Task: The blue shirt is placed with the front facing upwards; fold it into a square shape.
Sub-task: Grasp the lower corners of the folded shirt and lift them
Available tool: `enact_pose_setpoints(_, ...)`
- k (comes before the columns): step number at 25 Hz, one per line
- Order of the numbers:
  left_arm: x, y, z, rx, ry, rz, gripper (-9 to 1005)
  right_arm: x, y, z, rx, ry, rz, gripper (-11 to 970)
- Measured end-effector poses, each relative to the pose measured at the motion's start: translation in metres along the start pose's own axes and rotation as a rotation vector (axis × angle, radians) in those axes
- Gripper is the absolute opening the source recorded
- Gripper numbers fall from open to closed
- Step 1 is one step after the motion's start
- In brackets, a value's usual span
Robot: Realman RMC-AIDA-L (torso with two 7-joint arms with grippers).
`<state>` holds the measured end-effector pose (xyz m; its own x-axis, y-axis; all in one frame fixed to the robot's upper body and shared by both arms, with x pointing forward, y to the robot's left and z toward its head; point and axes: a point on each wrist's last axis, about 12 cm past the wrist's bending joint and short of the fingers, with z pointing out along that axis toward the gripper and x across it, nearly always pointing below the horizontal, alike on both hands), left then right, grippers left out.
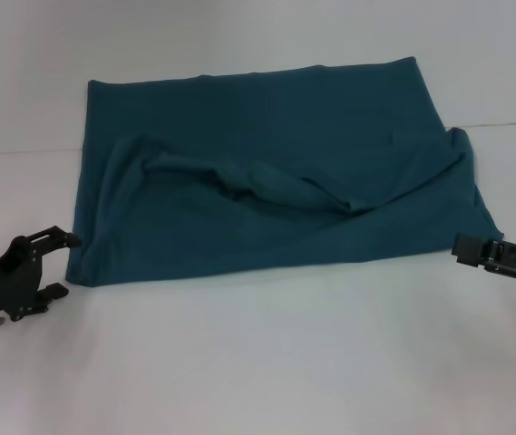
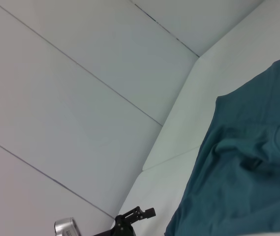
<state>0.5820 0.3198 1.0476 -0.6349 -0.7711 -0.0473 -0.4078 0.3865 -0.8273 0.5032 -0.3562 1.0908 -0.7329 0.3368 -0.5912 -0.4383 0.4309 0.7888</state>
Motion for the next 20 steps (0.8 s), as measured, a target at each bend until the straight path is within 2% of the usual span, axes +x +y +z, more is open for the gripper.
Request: enact_pose_setpoints(20, 0.004, -0.011, 0.015, -0.01, 0.004, 0.021, 838, 0.001, 0.0, -0.001, 0.002, 0.0, 0.002, 927)
